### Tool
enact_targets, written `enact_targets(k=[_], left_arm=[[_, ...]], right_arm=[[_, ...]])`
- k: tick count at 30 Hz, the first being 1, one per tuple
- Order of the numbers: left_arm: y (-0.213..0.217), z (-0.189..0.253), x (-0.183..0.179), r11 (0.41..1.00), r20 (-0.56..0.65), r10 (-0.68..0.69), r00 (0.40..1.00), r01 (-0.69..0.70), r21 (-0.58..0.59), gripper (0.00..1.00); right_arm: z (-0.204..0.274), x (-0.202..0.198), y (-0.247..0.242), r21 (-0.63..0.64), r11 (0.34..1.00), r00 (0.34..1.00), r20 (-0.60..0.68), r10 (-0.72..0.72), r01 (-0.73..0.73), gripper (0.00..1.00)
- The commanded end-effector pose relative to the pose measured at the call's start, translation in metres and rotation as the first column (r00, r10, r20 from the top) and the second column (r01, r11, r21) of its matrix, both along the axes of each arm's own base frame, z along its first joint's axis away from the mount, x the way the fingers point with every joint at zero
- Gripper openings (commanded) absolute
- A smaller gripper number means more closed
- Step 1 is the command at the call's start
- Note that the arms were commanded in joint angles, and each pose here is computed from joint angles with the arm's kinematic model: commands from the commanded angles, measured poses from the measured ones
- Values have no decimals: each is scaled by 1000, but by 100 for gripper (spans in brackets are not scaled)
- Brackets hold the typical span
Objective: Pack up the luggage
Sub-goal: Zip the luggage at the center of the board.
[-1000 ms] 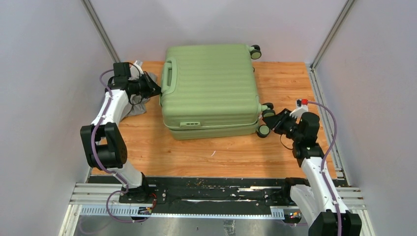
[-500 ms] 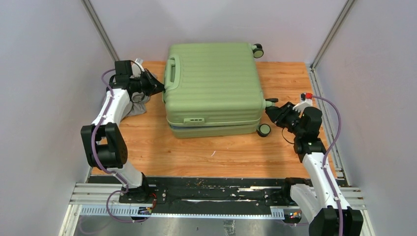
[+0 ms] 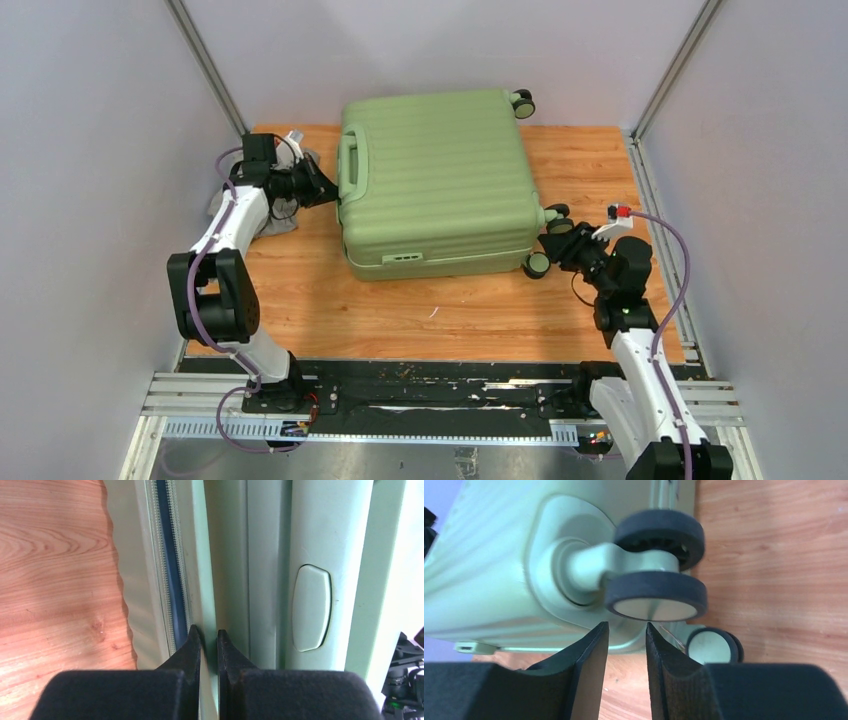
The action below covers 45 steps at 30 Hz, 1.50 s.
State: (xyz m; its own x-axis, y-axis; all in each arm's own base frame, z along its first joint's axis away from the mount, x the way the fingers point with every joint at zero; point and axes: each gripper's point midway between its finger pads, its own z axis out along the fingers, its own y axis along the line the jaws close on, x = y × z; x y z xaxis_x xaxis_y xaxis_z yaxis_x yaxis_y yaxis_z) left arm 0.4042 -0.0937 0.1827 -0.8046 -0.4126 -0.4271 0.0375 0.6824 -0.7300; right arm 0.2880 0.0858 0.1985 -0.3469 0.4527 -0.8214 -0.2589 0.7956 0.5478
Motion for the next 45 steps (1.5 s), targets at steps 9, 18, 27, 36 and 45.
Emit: enact_targets(k=[9, 18, 27, 36, 45], left_arm=[[-28, 38, -5, 980, 109, -190, 976, 194, -29, 0], [-19, 43, 20, 989, 136, -146, 980, 144, 27, 0], [-12, 43, 36, 990, 155, -130, 979, 121, 67, 0], [2, 43, 45, 993, 150, -101, 984, 91, 74, 0], [16, 45, 49, 995, 163, -79, 983, 67, 80, 0]], right_arm=[[-47, -3, 2, -97, 994, 999, 1, 45, -45, 48], [-68, 20, 5, -136, 986, 995, -42, 91, -96, 51], [-65, 12, 73, -171, 920, 934, -2, 358, -353, 50], [-66, 6, 110, -132, 889, 895, 26, 445, -438, 45], [-68, -4, 14, -128, 990, 997, 57, -56, 63, 49]])
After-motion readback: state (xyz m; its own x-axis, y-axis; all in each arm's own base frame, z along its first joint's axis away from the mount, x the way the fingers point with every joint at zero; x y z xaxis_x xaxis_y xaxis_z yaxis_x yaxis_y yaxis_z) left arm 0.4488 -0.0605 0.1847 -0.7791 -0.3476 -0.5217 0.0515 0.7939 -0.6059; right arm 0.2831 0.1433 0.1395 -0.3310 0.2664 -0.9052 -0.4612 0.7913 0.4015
